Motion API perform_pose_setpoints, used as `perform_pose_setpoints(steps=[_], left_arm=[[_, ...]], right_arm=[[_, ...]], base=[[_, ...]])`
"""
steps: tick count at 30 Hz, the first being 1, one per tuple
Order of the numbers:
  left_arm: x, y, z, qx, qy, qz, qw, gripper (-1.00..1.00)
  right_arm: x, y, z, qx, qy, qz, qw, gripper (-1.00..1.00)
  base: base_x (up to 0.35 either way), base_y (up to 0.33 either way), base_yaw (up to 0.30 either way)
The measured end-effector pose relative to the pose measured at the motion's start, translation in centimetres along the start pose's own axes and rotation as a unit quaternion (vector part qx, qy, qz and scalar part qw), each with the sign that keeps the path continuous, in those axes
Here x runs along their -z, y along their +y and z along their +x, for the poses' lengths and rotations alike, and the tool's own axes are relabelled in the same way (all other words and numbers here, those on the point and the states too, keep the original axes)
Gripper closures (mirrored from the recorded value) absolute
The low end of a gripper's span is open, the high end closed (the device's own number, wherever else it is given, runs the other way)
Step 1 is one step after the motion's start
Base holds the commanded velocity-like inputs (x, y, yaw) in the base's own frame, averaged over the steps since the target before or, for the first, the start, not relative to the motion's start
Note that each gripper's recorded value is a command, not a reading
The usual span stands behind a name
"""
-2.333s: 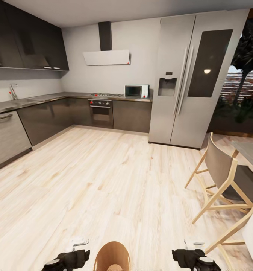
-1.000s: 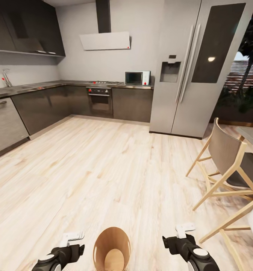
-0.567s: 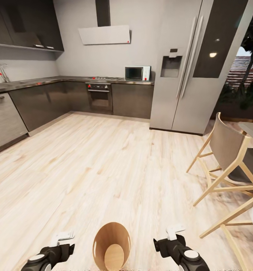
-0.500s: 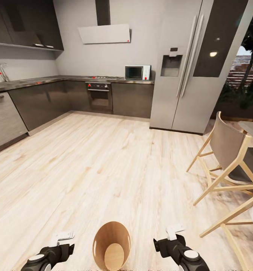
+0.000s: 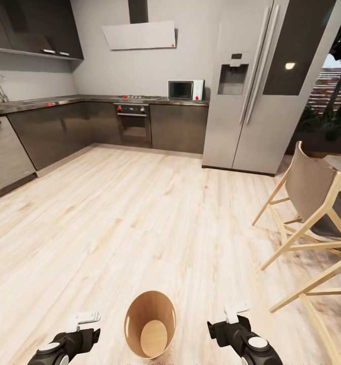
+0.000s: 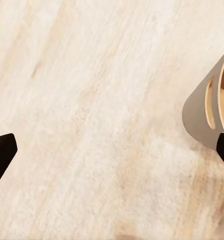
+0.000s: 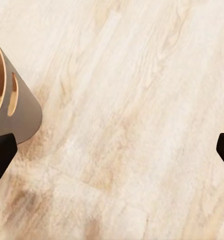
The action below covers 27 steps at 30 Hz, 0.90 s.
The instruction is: Put the three can of soda from the living room inside the tash can in the kitchen.
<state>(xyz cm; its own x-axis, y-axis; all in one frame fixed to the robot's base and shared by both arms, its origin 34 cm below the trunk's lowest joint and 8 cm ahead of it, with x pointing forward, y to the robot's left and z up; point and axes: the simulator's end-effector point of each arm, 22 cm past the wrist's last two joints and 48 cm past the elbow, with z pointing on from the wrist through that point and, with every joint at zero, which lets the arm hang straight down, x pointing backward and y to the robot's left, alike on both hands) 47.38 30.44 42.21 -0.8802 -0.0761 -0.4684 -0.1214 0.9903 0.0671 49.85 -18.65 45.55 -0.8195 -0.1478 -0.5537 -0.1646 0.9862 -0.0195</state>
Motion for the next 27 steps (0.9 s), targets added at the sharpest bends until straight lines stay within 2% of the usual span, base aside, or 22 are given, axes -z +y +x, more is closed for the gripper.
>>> perform_pose_setpoints(steps=[27], left_arm=[[-5.6,-0.2,5.5,-0.003,0.02,-0.001,0.9998,-1.0]], right_arm=[[-5.1,0.2,5.8,-0.001,0.018,-0.001,0.9998,-1.0]], base=[[0.0,0.0,0.0]])
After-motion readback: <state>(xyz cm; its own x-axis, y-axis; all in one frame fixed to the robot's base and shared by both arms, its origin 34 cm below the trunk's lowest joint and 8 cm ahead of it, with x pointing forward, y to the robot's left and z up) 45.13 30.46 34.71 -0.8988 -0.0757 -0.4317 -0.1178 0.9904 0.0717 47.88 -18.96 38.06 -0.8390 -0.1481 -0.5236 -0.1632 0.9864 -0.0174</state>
